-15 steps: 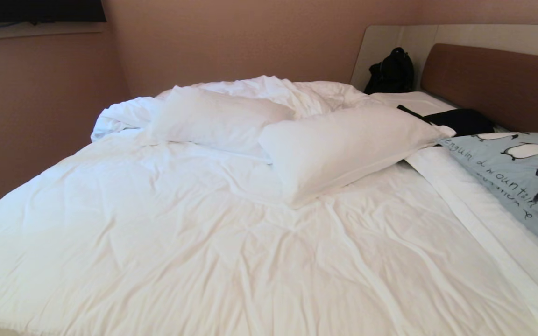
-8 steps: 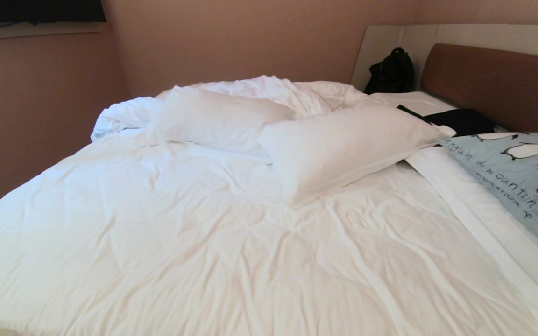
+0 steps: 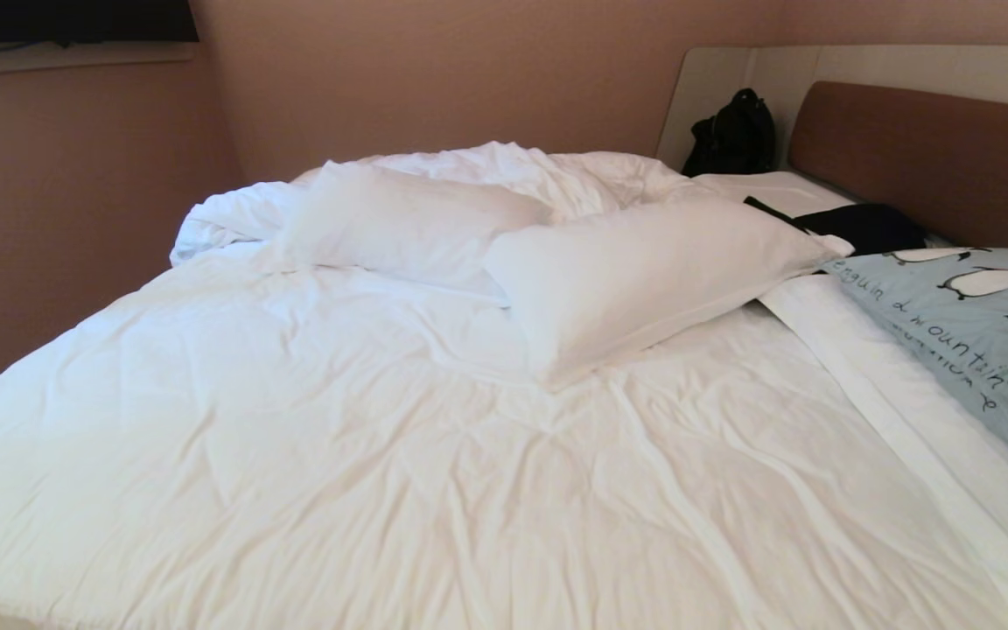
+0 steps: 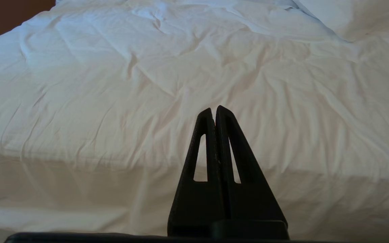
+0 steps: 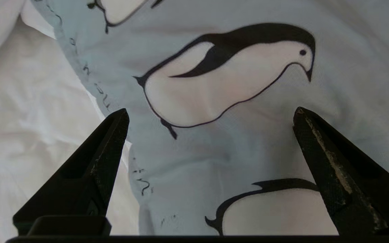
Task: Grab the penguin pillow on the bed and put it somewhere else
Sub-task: Pick up the pillow
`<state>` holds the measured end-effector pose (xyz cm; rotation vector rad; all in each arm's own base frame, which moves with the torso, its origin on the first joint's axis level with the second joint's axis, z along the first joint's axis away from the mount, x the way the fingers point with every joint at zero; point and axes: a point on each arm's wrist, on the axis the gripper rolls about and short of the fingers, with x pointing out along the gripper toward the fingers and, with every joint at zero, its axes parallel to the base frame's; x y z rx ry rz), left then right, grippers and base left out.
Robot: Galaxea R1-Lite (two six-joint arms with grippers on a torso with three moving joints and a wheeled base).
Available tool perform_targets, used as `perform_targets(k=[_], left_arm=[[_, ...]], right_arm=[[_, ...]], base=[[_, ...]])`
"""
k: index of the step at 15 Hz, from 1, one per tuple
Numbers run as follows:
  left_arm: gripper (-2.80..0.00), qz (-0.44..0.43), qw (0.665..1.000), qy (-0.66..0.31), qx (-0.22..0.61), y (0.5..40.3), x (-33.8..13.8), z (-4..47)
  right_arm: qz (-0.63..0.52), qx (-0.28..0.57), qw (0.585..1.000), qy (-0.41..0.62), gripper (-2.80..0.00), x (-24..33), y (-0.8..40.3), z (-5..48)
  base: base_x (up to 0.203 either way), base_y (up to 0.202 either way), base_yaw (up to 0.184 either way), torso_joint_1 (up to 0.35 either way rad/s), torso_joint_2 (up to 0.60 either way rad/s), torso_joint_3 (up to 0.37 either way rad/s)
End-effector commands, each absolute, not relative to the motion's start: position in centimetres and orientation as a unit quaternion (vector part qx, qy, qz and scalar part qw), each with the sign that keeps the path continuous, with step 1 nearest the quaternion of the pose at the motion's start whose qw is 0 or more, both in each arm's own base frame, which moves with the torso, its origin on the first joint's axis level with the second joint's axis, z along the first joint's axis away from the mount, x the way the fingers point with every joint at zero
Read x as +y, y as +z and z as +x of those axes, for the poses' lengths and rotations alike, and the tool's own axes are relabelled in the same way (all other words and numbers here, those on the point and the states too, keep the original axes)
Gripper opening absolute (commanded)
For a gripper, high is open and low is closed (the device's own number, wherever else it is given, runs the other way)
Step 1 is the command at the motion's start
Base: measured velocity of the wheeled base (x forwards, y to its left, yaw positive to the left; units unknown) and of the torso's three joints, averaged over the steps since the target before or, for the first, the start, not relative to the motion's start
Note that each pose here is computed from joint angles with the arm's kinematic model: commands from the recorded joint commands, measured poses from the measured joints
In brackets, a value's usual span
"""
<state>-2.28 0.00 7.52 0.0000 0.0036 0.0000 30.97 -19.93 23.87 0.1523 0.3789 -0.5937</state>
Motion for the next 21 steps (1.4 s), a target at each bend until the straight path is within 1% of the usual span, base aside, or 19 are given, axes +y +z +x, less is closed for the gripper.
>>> perform_targets(k=[1,8,10,15,18,19,21], left_arm=[[-2.80,0.000,1.000,0.000,0.002,7.5,0.0,-2.3],[-2.80,0.000,1.000,0.000,0.002,7.5,0.0,-2.3],[-2.80,0.000,1.000,0.000,0.002,7.5,0.0,-2.3],[-2.80,0.000,1.000,0.000,0.002,7.5,0.0,-2.3],[-2.80,0.000,1.000,0.000,0.002,7.5,0.0,-2.3],[-2.80,0.000,1.000,0.000,0.002,7.5,0.0,-2.3],[-2.80,0.000,1.000,0.000,0.002,7.5,0.0,-2.3]], right_arm=[[0.089,0.203,0.930,-0.291,0.00,-20.6,22.1,31.9],[0.136,0.262,0.917,-0.269,0.00,-22.1,16.5,34.4],[0.148,0.273,0.916,-0.252,0.00,-22.2,15.6,34.7],[0.158,0.300,0.907,-0.249,0.00,-22.6,13.0,35.5],[0.163,0.305,0.907,-0.240,0.00,-22.6,12.5,35.6],[0.163,0.306,0.907,-0.240,-2.80,-22.6,12.4,35.6],[0.164,0.309,0.906,-0.240,-2.80,-22.6,12.1,35.7]], base=[[0.000,0.000,0.000,0.000,0.00,0.000],[0.000,0.000,0.000,0.000,0.00,0.000],[0.000,0.000,0.000,0.000,0.00,0.000],[0.000,0.000,0.000,0.000,0.00,0.000],[0.000,0.000,0.000,0.000,0.00,0.000],[0.000,0.000,0.000,0.000,0.00,0.000],[0.000,0.000,0.000,0.000,0.00,0.000]])
